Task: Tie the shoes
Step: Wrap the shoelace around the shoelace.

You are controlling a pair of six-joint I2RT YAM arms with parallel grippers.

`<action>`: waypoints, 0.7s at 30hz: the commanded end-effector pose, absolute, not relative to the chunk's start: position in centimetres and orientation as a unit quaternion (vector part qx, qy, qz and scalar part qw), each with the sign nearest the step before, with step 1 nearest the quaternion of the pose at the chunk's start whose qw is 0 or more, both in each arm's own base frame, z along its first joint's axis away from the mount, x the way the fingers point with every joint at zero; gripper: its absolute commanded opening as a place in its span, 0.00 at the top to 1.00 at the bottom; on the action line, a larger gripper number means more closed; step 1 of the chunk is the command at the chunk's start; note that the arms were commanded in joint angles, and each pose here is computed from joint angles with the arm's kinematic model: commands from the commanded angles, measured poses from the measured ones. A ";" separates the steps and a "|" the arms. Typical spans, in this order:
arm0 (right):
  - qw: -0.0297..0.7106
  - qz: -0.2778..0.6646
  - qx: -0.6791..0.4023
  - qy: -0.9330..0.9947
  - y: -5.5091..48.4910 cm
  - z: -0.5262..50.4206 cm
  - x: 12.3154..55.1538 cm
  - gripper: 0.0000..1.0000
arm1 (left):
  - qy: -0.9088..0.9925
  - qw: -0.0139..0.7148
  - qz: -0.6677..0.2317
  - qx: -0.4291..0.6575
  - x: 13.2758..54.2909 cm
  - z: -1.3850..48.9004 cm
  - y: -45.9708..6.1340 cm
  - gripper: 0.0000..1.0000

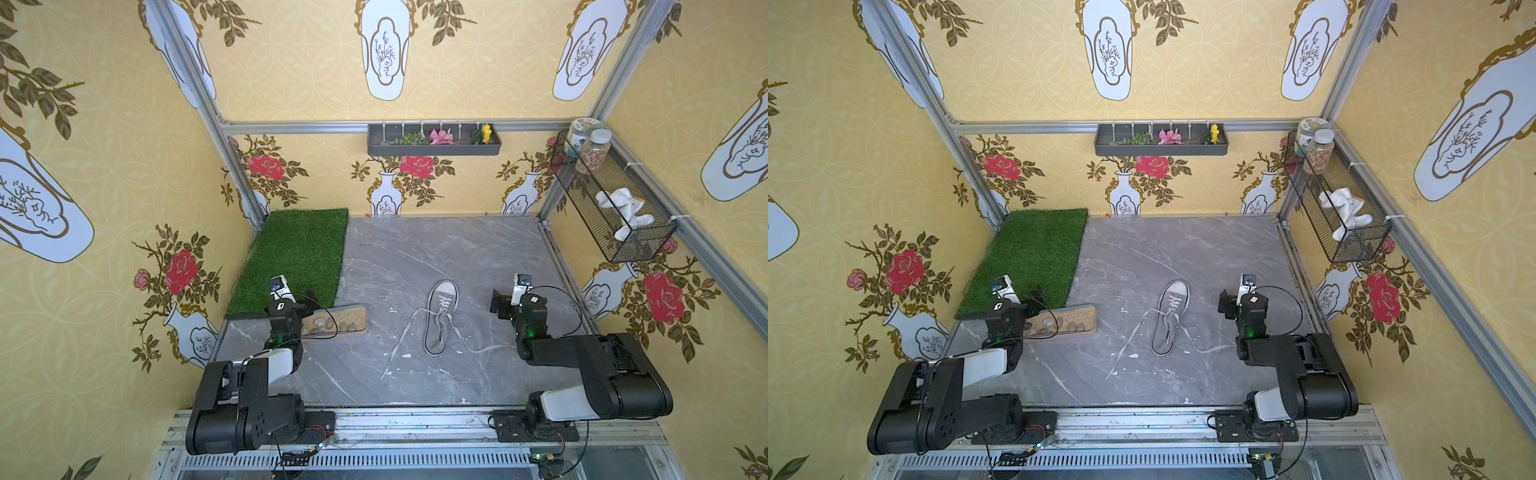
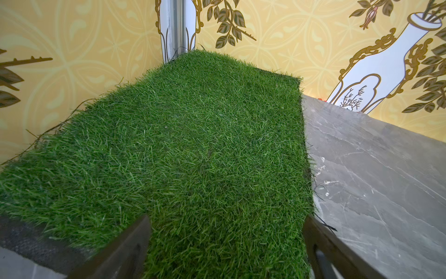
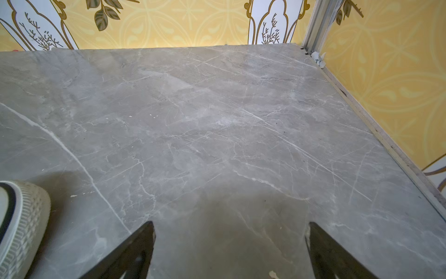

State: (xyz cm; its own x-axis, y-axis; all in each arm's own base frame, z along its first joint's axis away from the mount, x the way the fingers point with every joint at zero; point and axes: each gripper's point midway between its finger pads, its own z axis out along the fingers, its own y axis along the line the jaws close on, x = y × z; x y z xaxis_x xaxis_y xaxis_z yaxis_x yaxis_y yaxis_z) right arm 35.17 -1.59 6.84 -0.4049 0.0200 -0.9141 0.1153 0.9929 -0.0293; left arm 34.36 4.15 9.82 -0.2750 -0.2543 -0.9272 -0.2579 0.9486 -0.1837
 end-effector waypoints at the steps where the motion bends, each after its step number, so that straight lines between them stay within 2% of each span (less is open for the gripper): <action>1: 0.561 -0.042 0.046 0.826 -1.7 7.7 35.5 0.03 | 0.792 0.589 -0.002 -0.159 34.5 10.3 4.1 0.00; 15: 0.561 -0.042 0.047 0.825 -1.7 7.8 35.6 0.03 | 0.792 0.589 -0.003 -0.158 34.5 10.3 4.1 0.00; 18: 0.563 -0.081 0.069 0.820 -2.5 9.0 35.6 0.03 | 0.781 0.604 0.003 -0.159 34.6 11.6 4.3 0.00; 21: 0.527 -0.141 0.099 0.832 -3.4 11.6 35.5 0.03 | 0.783 0.599 0.003 -0.166 33.9 14.2 4.4 0.00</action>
State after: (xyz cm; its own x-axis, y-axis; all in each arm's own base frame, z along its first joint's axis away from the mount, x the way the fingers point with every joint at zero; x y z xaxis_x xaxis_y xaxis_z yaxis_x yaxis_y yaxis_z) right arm 36.13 -1.33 10.19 -0.3791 0.0011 -0.9253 0.1643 0.9842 -0.0661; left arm 34.29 4.13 12.86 -0.2187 -0.2514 -0.9428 -0.2476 0.9489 -0.1955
